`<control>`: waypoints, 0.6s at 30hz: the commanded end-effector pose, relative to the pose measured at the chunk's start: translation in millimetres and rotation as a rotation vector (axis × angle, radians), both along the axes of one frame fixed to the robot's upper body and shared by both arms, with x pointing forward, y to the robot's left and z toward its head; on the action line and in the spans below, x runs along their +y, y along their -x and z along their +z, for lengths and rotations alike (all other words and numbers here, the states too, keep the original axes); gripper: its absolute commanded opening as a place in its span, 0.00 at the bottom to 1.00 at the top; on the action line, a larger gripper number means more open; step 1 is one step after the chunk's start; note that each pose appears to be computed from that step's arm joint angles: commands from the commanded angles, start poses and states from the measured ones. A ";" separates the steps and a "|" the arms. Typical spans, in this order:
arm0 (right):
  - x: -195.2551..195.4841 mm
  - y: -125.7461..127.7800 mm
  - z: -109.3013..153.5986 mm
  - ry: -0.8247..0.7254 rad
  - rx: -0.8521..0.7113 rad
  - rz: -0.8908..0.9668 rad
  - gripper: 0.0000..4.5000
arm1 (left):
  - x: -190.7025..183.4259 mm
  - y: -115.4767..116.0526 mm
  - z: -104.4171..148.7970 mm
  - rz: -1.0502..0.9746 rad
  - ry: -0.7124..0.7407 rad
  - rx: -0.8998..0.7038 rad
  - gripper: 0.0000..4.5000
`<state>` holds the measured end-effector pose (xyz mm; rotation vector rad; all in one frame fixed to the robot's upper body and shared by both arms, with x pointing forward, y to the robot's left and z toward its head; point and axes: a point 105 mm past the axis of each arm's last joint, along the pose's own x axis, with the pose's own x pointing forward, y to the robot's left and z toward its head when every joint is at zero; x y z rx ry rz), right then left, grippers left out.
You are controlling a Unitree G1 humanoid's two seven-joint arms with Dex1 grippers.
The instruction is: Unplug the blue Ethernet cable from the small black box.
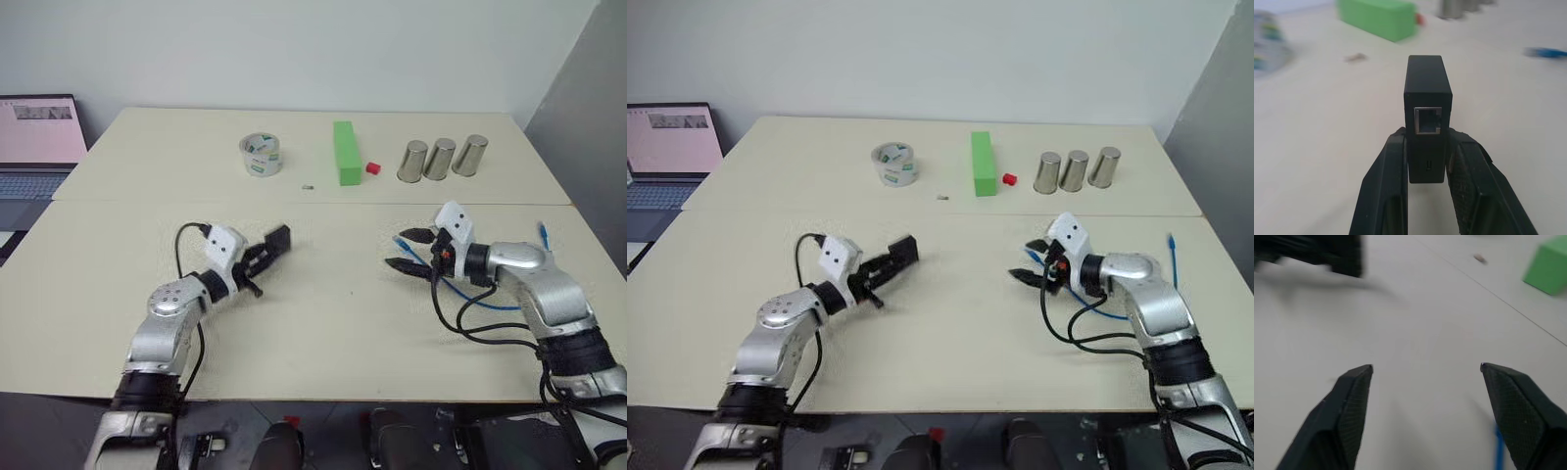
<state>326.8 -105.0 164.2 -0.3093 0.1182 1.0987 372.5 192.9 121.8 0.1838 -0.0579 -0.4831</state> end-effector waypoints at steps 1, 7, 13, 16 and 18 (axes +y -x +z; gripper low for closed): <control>19.8 12.3 15.8 -0.034 -0.043 0.062 0.85 | 29.2 -16.3 12.5 0.201 0.024 -0.122 0.17; 33.9 13.8 11.8 -0.028 -0.051 0.073 0.85 | 45.6 -31.3 -21.7 0.360 0.072 -0.046 0.17; 30.9 14.8 8.1 -0.017 -0.049 0.048 0.86 | 53.9 -23.0 -45.3 0.369 0.098 0.025 0.49; 28.4 16.3 5.9 -0.014 -0.045 0.033 0.86 | 57.5 -15.2 -46.9 0.362 0.112 0.025 0.63; 26.6 17.5 4.6 -0.015 -0.043 0.021 0.86 | 59.5 -6.7 -45.5 0.359 0.109 0.016 0.72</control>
